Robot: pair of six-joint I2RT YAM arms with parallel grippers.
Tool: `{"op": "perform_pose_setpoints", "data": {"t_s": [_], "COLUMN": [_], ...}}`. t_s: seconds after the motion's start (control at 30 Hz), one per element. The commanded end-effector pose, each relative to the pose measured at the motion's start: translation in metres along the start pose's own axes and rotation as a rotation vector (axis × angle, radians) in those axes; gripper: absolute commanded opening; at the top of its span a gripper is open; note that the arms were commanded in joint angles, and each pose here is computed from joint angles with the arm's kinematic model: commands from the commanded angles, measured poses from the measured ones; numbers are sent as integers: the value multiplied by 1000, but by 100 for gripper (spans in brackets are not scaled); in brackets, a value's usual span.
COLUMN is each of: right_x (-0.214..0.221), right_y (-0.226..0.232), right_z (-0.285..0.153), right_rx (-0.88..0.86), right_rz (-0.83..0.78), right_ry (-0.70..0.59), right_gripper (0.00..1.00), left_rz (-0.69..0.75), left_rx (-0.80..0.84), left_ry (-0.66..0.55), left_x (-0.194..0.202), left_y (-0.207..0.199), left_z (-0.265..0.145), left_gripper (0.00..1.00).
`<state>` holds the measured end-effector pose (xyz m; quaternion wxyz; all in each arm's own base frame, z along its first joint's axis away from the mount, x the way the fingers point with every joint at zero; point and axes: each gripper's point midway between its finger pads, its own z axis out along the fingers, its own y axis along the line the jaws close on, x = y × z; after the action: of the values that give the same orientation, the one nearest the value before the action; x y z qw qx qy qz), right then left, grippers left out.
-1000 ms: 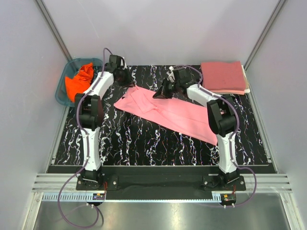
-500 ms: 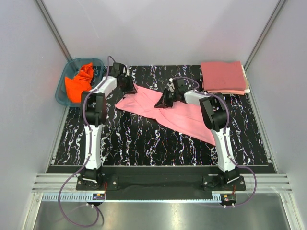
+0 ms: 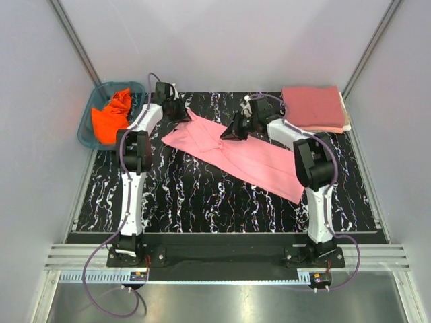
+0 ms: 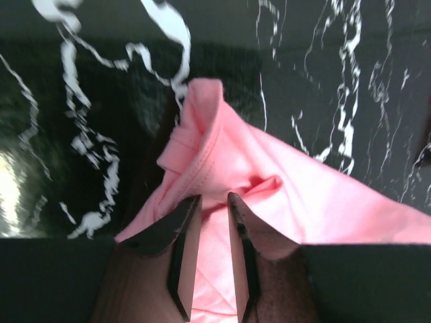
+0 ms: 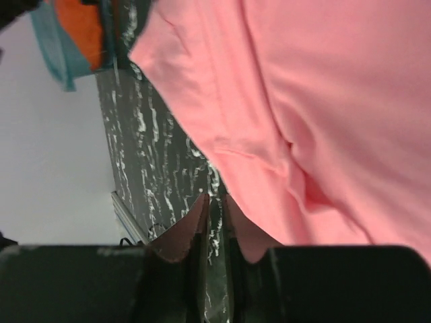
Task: Fold and stack the t-shirts
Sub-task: Fold the tshirt
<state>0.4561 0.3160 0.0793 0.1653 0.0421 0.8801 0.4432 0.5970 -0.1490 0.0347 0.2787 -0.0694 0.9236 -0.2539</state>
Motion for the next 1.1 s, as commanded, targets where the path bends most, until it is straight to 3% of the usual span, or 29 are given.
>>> {"op": "perform_pose_setpoints", "data": {"t_s": [0.0, 0.13, 0.33, 0.47, 0.63, 0.9, 1.07], "right_x": [-29, -24, -3, 9, 12, -9, -20], "right_y": [43, 38, 15, 11, 10, 15, 9], "right_z": [-59, -96, -129, -145, -160, -164, -157], "right_rx": [-5, 54, 152, 193, 216, 246, 266], "right_rz": [-81, -75, -46, -42, -20, -17, -22], "right_ry": [-143, -202, -223, -235, -268, -336, -344], "right_gripper": [20, 20, 20, 20, 20, 19, 18], "left_rz": [18, 49, 41, -6, -30, -67, -81], "left_rx": [81, 59, 6, -34, -117, -292, -317], "left_ry": [-122, -164, -103, -16, 47, 71, 79], "left_x": [-51, -57, -11, 33, 63, 72, 65], "left_y": [-19, -36, -44, -38, -15, 29, 39], "left_z": [-31, -77, -100, -92, -72, -43, -28], "left_gripper": [29, 34, 31, 25, 24, 20, 20]}}
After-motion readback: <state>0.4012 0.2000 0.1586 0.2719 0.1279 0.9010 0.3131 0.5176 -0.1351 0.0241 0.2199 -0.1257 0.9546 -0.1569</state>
